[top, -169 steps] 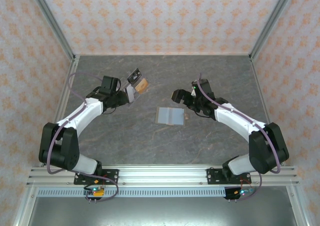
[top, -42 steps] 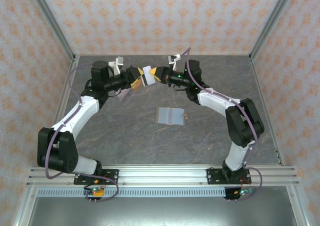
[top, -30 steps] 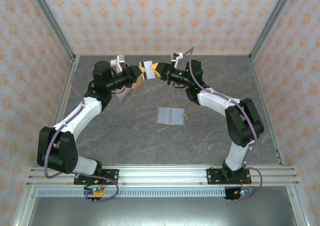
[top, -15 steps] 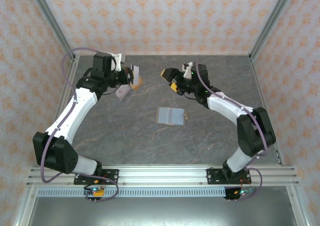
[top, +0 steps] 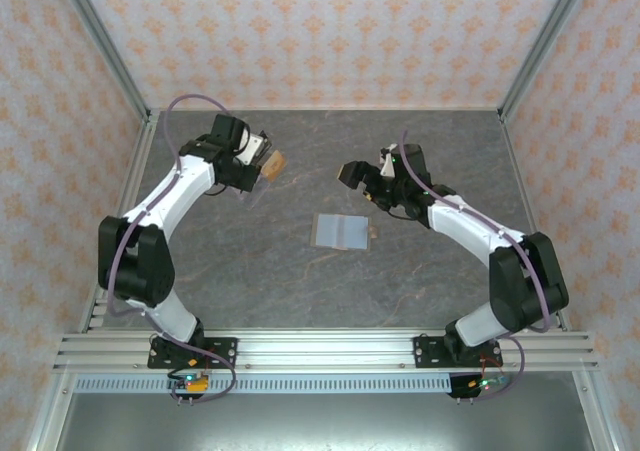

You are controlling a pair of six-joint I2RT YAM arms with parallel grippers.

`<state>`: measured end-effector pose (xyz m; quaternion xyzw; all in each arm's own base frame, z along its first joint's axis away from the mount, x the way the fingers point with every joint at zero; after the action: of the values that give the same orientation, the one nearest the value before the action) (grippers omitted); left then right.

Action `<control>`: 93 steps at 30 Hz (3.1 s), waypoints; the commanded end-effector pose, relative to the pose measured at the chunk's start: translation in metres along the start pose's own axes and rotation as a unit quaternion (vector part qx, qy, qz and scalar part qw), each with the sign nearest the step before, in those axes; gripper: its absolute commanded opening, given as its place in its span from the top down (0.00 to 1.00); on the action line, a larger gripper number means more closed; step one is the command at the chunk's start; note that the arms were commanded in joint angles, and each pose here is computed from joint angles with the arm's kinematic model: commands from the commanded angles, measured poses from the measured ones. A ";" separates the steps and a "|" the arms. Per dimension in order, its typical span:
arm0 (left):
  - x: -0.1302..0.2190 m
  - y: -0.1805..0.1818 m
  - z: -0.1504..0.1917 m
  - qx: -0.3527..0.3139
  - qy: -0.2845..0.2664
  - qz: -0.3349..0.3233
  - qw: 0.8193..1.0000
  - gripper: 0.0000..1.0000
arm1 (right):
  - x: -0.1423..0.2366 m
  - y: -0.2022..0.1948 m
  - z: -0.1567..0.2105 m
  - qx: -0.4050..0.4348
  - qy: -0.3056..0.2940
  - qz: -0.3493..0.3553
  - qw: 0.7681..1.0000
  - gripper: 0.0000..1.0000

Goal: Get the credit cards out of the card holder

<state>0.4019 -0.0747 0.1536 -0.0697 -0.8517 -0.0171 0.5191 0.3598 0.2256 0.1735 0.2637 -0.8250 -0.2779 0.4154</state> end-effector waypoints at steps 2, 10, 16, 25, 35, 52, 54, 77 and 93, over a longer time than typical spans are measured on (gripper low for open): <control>0.000 0.019 -0.014 -0.038 0.008 -0.030 0.999 1.00 | 0.012 0.001 0.001 0.018 -0.006 0.011 1.000 0.01; -0.029 0.033 -0.020 -0.059 0.065 -0.047 0.995 1.00 | 0.017 0.003 0.000 0.021 -0.012 0.011 1.000 0.01; -0.042 0.038 -0.020 -0.076 0.082 -0.058 0.992 1.00 | 0.018 0.004 0.001 0.018 -0.011 0.006 1.000 0.01; -0.052 0.041 -0.013 -0.095 0.100 -0.062 0.989 1.00 | 0.017 0.005 0.002 0.015 -0.009 0.001 1.000 0.01; -0.054 0.044 -0.016 -0.084 0.104 -0.065 0.989 0.78 | 0.017 0.006 0.002 0.014 -0.009 0.000 1.000 0.01; 0.026 0.025 -0.043 0.084 -0.045 -0.023 0.995 0.53 | 0.006 -0.017 0.032 0.061 0.037 0.109 0.991 0.04; 0.027 0.028 -0.035 0.128 -0.048 -0.029 0.990 0.51 | 0.001 -0.022 0.043 0.076 0.057 0.140 0.986 0.08; 0.003 -0.080 0.042 0.314 -0.037 0.136 0.939 0.61 | -0.054 -0.066 0.105 0.181 0.196 0.319 0.910 0.36; -0.068 -0.183 0.078 0.286 0.059 0.183 0.939 0.81 | -0.056 -0.095 0.119 0.191 0.223 0.363 0.884 0.47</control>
<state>0.3274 -0.2418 0.0624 -0.0689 -0.7572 0.3053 0.5734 0.3171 0.2377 0.0350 0.0974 -0.8016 0.0886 0.5832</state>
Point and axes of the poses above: each hand's point on the last joint's axis, 136 mm out from that joint toward the fingers, its own x axis back along the fingers, its own y axis along the line the jaws close on, z = x × y, the point moved 1 cm from there along x, back along the fingers, and after that the axes turned 11 degrees about x, right-handed, at the moved point
